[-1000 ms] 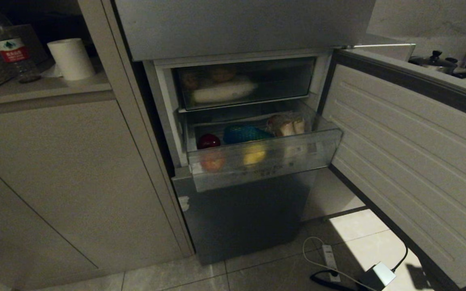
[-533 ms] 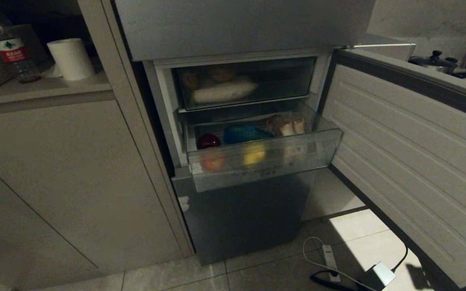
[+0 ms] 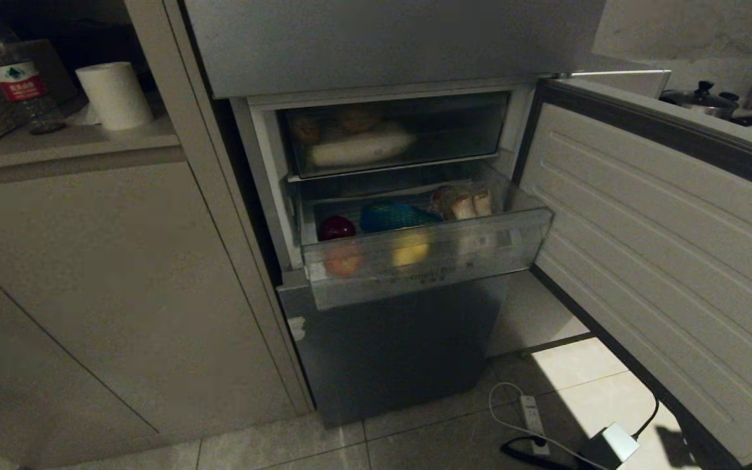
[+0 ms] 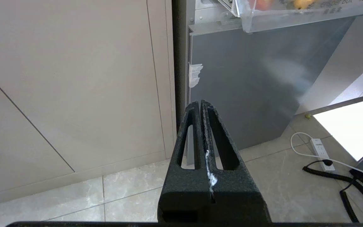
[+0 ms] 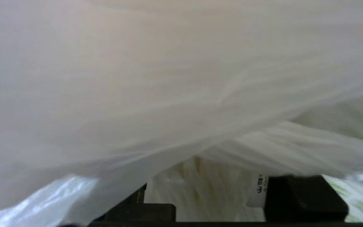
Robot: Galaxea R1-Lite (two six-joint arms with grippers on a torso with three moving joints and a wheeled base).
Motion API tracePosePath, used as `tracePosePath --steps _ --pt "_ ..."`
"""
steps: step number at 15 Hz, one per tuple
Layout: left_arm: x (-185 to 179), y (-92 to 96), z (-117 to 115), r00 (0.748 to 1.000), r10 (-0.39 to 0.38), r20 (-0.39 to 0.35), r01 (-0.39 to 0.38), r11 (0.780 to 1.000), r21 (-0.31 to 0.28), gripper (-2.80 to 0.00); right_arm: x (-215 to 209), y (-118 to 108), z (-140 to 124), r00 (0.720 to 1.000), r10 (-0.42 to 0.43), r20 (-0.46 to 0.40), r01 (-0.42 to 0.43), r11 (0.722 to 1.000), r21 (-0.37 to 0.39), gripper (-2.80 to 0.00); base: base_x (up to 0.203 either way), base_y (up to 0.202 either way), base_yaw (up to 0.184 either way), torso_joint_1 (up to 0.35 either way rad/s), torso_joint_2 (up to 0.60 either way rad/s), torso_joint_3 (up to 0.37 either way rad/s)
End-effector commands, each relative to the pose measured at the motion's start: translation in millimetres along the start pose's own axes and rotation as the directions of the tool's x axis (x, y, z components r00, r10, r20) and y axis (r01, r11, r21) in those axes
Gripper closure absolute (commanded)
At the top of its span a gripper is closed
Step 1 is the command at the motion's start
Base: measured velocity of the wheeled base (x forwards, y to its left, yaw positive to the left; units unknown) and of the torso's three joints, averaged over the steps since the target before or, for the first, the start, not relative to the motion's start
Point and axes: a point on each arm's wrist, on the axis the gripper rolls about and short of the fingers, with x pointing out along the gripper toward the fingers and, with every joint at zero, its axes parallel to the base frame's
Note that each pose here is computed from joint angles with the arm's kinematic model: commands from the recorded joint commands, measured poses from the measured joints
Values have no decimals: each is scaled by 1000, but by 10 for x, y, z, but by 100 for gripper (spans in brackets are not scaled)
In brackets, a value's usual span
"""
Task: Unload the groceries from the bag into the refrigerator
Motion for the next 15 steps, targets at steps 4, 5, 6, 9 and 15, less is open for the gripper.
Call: tracePosePath --steps 4,5,6,9,15 --pt "0 0 1 1000 0 1 0 1000 0 0 -428 27 -6 991 -52 122 51 999 4 0 0 0 0 0 0 0" --pt "0 0 1 1000 0 1 0 1000 0 0 -540 13 -6 989 -66 134 63 998 25 0 0 0 0 0 0 0" --pt "0 0 1 1000 0 1 0 1000 0 0 -653 1 9 986 -79 145 73 996 45 0 0 0 0 0 0 0" --pt "0 0 1 1000 0 1 0 1000 0 0 -1038 25 39 984 -120 131 104 987 124 0 0 0 0 0 0 0" --pt "0 0 1 1000 0 1 0 1000 0 0 -1526 125 131 966 -253 46 235 943 237 0 0 0 0 0 0 0"
